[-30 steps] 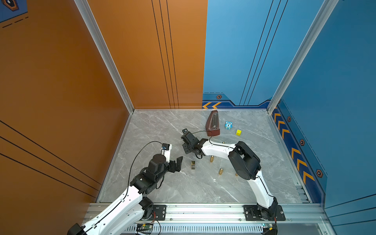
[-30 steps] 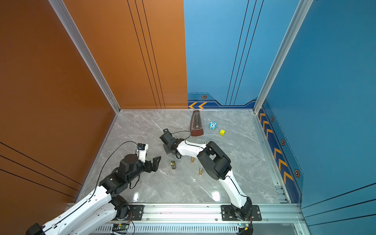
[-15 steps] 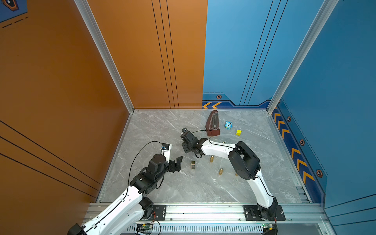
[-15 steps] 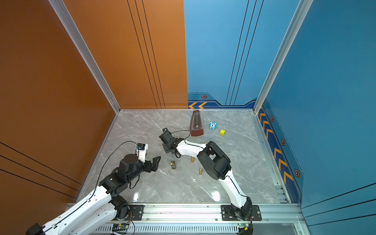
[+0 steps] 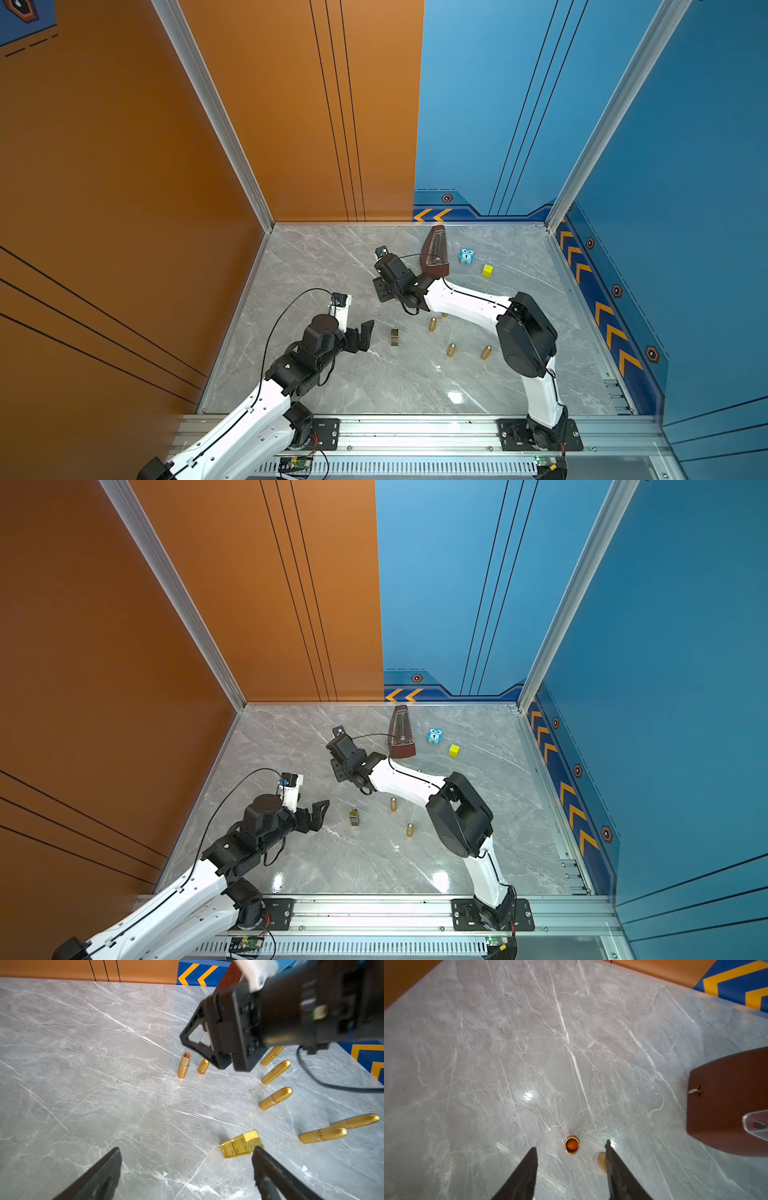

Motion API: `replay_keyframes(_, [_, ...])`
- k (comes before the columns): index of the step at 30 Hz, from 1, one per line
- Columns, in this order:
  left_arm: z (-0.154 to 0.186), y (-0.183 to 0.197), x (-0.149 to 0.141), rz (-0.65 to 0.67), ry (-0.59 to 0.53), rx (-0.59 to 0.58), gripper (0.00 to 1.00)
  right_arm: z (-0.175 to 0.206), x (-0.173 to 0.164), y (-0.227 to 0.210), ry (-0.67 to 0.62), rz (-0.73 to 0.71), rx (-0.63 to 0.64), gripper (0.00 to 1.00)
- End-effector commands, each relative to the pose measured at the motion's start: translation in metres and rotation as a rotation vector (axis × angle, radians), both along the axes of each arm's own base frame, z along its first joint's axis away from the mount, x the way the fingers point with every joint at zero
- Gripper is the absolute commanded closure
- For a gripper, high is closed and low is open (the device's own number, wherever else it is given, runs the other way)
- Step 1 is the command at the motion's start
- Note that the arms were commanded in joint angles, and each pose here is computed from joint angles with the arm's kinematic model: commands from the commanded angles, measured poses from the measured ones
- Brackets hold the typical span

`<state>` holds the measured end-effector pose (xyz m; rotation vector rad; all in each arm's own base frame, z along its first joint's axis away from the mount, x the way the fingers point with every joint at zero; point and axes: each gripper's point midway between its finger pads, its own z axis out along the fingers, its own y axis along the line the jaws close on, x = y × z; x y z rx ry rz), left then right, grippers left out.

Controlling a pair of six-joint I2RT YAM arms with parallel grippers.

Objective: Open the lipstick cap
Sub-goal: Place the lipstick at the center of the board, then pick up the lipstick at the center of the board.

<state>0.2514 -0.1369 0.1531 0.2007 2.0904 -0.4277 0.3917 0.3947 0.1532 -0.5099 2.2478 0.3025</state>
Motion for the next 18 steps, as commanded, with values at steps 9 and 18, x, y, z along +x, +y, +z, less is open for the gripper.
replay_keyframes(9, [0.008, -0.027, -0.008, -0.078, 0.032, -0.015, 0.01, 0.045, -0.03, -0.091, 0.125, -0.17, -0.003, 0.38])
replay_keyframes(18, [0.01, -0.056, -0.021, -0.17, -0.003, 0.072, 0.01, 0.03, -0.064, -0.158, 0.326, -0.304, -0.043, 0.36])
